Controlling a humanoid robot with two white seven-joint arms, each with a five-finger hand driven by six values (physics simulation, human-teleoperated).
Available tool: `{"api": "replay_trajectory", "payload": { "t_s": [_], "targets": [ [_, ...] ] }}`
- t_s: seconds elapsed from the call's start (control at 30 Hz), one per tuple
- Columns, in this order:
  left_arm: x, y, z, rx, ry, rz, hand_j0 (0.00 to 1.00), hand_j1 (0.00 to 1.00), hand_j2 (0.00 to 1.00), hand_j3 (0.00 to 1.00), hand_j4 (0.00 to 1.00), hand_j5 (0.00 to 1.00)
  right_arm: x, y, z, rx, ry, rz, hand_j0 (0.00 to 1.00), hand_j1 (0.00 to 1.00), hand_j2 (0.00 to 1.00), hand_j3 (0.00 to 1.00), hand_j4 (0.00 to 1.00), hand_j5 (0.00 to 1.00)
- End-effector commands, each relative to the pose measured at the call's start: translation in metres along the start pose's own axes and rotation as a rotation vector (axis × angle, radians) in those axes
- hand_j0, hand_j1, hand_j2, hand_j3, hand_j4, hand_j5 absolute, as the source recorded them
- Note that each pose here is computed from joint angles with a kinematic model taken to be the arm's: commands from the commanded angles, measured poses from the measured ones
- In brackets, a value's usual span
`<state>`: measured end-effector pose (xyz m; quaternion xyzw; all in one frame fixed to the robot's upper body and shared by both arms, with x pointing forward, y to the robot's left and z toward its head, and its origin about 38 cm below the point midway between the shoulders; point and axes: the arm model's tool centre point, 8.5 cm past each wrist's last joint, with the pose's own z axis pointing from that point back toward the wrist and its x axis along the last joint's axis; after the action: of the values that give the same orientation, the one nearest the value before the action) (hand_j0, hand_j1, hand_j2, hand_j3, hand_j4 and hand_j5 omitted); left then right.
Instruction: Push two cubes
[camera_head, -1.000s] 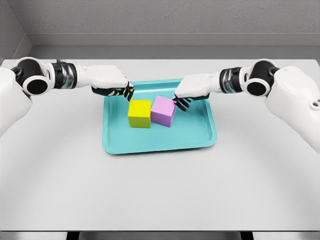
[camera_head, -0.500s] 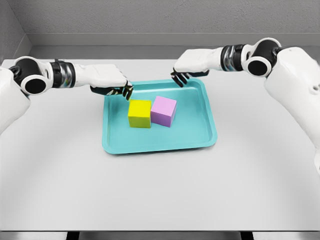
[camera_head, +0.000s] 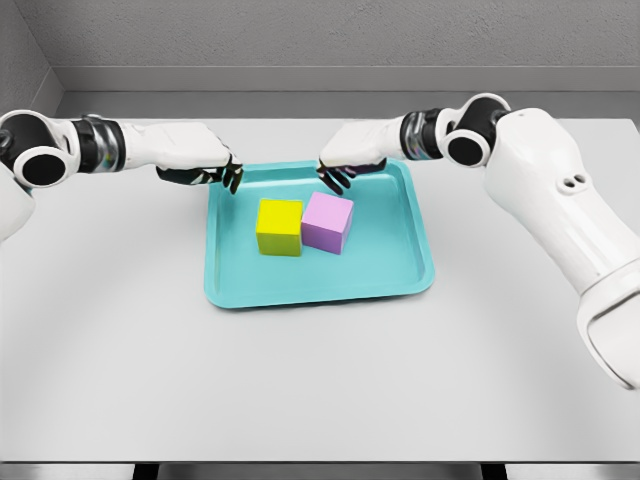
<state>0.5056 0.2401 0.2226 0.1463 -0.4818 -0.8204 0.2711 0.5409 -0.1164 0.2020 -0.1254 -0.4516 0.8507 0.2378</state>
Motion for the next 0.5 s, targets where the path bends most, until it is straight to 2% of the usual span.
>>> {"api": "replay_trajectory", "payload": {
  "t_s": [0.0,0.2,0.47],
  "targets": [
    [-0.001,0.0,0.001,0.004,0.002,0.005,0.45,0.45,0.45,0.45,0.45,0.45,-0.001,0.002,-0.002,0.004,0.003,-0.011,0.24,0.24,0.24,0.24,0.24,0.24],
    [-0.004,-0.001,0.005,0.0,0.011,0.006,0.46,0.46,0.46,0.46,0.46,0.46,0.007,0.004,-0.009,0.025,-0.014,0.007,0.24,0.24,0.24,0.24,0.24,0.24],
    [-0.004,-0.001,0.005,0.0,0.011,0.006,0.45,0.45,0.45,0.45,0.45,0.45,0.022,-0.008,-0.013,0.004,-0.05,0.053,0.24,0.24,0.24,0.24,0.24,0.24]
  ]
}}
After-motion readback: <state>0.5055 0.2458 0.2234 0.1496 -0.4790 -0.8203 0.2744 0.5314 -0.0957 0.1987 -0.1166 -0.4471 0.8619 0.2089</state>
